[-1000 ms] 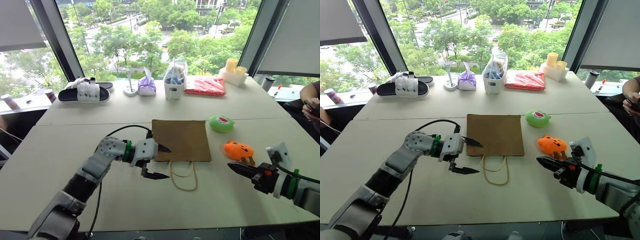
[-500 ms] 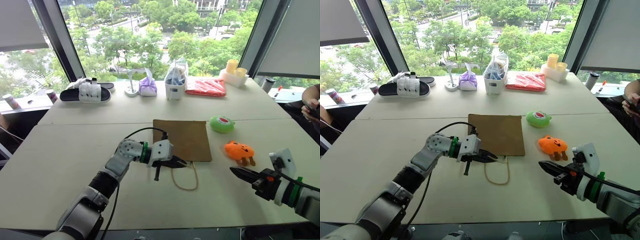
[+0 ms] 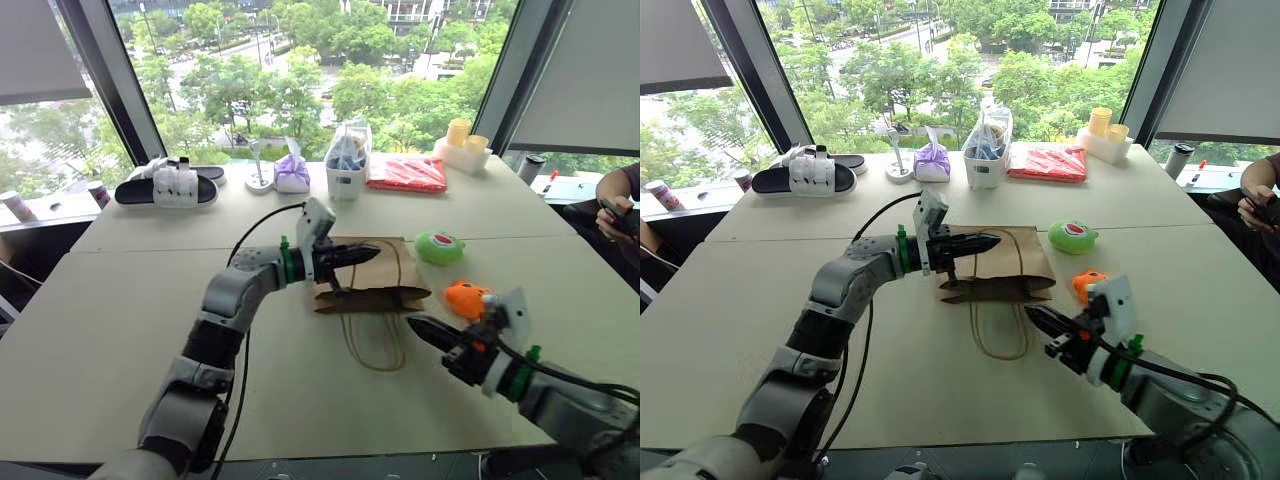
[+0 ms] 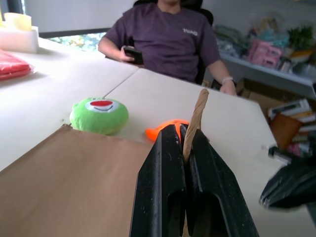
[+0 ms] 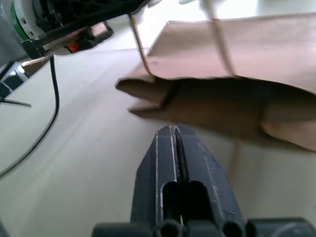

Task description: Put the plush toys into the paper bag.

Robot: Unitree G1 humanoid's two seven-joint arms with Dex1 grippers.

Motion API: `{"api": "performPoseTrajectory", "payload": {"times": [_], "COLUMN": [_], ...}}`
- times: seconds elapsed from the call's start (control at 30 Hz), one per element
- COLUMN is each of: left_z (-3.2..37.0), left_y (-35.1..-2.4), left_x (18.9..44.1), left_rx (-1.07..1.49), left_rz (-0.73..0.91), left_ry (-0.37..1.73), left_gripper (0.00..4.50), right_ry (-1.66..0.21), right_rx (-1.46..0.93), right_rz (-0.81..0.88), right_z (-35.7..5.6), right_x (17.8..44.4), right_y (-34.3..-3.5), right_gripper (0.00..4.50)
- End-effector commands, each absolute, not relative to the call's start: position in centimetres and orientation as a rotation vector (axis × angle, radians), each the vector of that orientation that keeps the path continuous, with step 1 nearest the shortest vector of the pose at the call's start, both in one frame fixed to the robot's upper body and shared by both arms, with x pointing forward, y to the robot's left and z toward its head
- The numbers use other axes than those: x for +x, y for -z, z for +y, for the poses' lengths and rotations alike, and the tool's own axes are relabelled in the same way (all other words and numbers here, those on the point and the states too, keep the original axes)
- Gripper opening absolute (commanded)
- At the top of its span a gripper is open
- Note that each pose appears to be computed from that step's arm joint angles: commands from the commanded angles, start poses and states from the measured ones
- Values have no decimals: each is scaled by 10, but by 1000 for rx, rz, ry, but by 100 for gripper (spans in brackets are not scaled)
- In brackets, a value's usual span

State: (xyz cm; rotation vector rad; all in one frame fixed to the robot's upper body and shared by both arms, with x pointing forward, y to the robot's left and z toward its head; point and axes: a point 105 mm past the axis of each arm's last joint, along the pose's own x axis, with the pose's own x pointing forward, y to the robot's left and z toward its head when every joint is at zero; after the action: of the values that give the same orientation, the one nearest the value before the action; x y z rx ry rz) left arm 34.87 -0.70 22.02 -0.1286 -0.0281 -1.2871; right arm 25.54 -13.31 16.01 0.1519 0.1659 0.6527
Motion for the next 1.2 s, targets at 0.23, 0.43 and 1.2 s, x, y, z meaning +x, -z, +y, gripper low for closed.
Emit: {"api": "performPoseTrajectory", "payload": {"times": [0.23, 0.43, 1.2], "left_z": [-13, -9, -7], "left_y": [-248, -252, -299], "left_x": [338, 329, 289], "left_rx": [-233, -286, -219], "left_rz": [-59, -72, -311], "left_ry": [1277, 1313, 1551], "left_gripper": [6, 6, 6], "right_ry": [-515, -425, -513], "right_rx": [32, -16, -116], "right_rz": [113, 122, 279], "right_z": [-118, -121, -96], "right_x": [307, 341, 339], "right_y": [-145, -125, -82], "right_gripper": [0, 0, 0]}}
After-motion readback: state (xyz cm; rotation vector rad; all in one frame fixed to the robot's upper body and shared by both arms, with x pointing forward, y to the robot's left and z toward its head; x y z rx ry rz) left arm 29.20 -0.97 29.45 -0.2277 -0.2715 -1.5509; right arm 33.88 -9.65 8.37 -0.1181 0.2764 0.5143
